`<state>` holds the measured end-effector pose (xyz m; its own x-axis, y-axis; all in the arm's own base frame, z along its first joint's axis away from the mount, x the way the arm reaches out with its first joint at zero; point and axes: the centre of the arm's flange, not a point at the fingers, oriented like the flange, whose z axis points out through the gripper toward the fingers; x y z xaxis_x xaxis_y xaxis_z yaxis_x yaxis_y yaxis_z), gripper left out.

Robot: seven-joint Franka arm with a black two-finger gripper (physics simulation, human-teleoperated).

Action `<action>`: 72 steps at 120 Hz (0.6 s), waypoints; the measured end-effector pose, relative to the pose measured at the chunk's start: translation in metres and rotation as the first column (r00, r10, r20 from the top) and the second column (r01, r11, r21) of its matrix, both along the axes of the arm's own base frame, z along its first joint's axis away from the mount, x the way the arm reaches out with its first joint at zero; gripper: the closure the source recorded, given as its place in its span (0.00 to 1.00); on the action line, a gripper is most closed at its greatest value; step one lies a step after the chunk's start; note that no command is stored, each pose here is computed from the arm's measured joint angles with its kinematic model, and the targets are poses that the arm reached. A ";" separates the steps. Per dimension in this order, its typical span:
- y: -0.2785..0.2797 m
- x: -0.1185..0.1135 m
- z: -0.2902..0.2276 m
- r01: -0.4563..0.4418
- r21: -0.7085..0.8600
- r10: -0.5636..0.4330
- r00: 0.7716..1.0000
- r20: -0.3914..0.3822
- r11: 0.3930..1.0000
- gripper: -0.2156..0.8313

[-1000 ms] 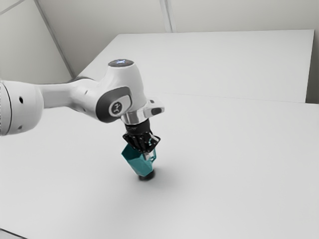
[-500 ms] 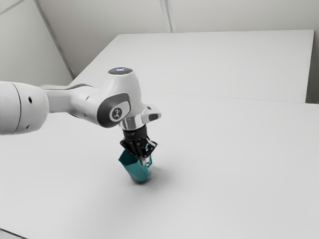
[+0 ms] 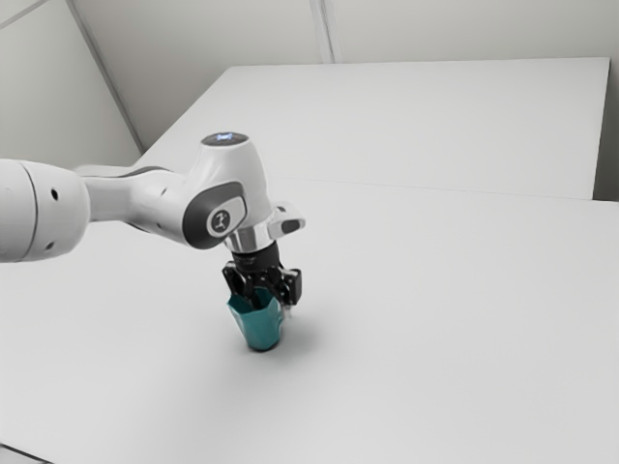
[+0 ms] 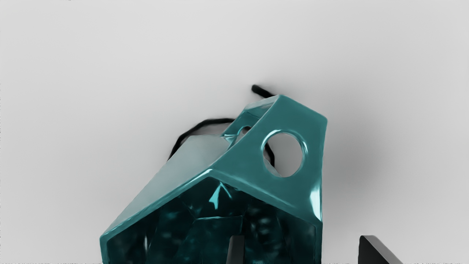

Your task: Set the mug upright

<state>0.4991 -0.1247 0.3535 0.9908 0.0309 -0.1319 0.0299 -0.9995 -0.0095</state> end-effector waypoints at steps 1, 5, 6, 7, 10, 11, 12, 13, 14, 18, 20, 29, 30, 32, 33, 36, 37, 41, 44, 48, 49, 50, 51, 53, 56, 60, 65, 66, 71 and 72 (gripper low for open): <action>0.000 0.000 0.001 0.000 0.000 0.000 1.000 0.002 1.000 0.50; 0.000 0.000 0.005 -0.001 -0.002 0.001 1.000 0.008 1.000 0.46; 0.000 0.000 0.006 -0.001 -0.003 0.001 1.000 0.010 1.000 0.45; 0.001 0.000 0.007 -0.001 -0.003 0.001 1.000 0.012 1.000 0.44; 0.001 0.000 0.010 -0.002 -0.005 0.002 1.000 0.018 1.000 0.41; 0.001 0.000 0.012 -0.002 -0.005 0.002 1.000 0.020 1.000 0.40; 0.001 -0.001 0.013 -0.002 -0.006 0.002 1.000 0.023 1.000 0.40; 0.001 -0.001 0.014 -0.002 -0.007 0.002 1.000 0.025 1.000 0.39; 0.002 -0.001 0.016 -0.002 -0.007 0.003 1.000 0.028 1.000 0.38; 0.002 -0.001 0.022 -0.003 -0.009 0.004 0.999 0.038 1.000 0.36; 0.003 -0.001 0.024 -0.004 -0.010 0.004 0.999 0.043 1.000 0.34; 0.006 -0.001 0.037 -0.007 -0.014 0.008 0.998 0.066 1.000 0.30; 0.006 -0.001 0.039 -0.008 -0.015 0.009 0.998 0.068 1.000 0.30; 0.007 -0.001 0.041 -0.010 -0.016 0.011 0.997 0.073 1.000 0.29; 0.008 -0.001 0.043 -0.011 -0.016 0.012 0.997 0.077 1.000 0.29; 0.009 0.000 0.049 -0.013 -0.018 0.014 0.996 0.087 1.000 0.28; 0.010 0.000 0.051 -0.013 -0.019 0.015 0.996 0.091 1.000 0.28; 0.011 0.000 0.058 -0.015 -0.022 0.017 0.994 0.105 1.000 0.27; 0.012 0.000 0.064 -0.015 -0.024 0.017 0.993 0.116 1.000 0.26; 0.012 0.000 0.071 -0.013 -0.027 0.017 0.991 0.130 1.000 0.25; 0.011 0.001 0.073 -0.013 -0.028 0.016 0.991 0.132 1.000 0.25; 0.011 0.001 0.074 -0.012 -0.029 0.016 0.991 0.136 1.000 0.25; 0.011 0.002 0.076 -0.012 -0.030 0.016 0.990 0.140 0.999 0.25; 0.010 0.004 0.081 -0.010 -0.032 0.015 0.989 0.149 0.999 0.24; 0.009 0.006 0.086 -0.008 -0.034 0.013 0.987 0.159 0.999 0.24; 0.008 0.009 0.094 -0.004 -0.036 0.010 0.985 0.174 0.999 0.23; 0.008 0.013 0.104 0.004 -0.039 0.004 0.981 0.195 0.999 0.23; 0.007 0.014 0.106 0.006 -0.040 0.002 0.980 0.199 0.999 0.23; 0.007 0.019 0.117 0.015 -0.038 -0.007 0.976 0.218 0.999 0.22; 0.007 0.020 0.119 0.017 -0.037 -0.009 0.975 0.221 0.999 0.22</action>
